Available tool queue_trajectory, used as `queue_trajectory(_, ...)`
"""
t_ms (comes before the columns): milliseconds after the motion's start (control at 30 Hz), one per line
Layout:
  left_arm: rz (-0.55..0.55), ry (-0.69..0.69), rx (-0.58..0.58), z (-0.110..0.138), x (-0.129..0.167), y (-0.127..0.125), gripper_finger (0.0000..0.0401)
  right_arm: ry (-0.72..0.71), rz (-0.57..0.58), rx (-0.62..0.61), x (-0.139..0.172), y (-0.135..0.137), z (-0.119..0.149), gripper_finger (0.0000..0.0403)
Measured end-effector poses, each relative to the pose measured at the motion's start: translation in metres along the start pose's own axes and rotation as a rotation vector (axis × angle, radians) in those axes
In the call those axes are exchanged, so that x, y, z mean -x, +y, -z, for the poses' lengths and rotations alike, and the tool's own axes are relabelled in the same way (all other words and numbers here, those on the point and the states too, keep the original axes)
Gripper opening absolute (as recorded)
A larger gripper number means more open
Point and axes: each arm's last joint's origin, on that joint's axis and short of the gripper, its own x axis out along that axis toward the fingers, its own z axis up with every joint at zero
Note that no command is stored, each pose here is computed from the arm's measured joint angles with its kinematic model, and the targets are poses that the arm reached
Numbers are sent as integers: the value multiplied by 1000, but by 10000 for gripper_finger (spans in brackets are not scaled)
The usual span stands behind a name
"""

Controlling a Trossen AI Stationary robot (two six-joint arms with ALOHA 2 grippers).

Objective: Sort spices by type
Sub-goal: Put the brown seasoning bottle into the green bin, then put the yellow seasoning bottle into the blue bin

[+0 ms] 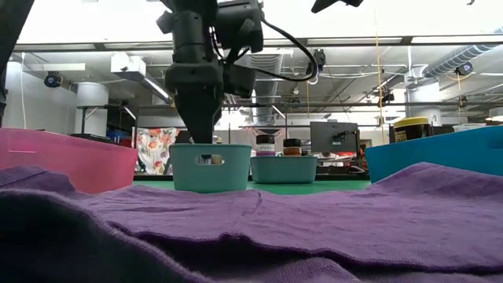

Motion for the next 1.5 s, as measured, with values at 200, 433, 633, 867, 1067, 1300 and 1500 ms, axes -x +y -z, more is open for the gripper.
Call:
queue_trajectory(200,2,38,-9,0,-12,0,170,-1,1,0,0,0,0,178)
queue_trajectory(433,0,57,-18,0,-20,-1,183,-1,2,3,0,0,0,182)
queue_trajectory(633,0,55,-20,-1,-19,-1,246,-1,3,4,0,0,0,197)
queue_trajectory(867,-1,64,-27,-9,-2,-2,252,-3,7,3,0,0,0,209)
queue_trajectory(1067,1,65,-83,-23,37,-3,248,-6,15,3,0,0,0,211)
queue_trajectory(1300,-123,-37,-167,-33,105,16,244,-2,26,9,0,-1,0,212)
queue_trajectory(1500,-190,-111,-43,-19,144,75,227,41,44,6,6,-4,7,209)
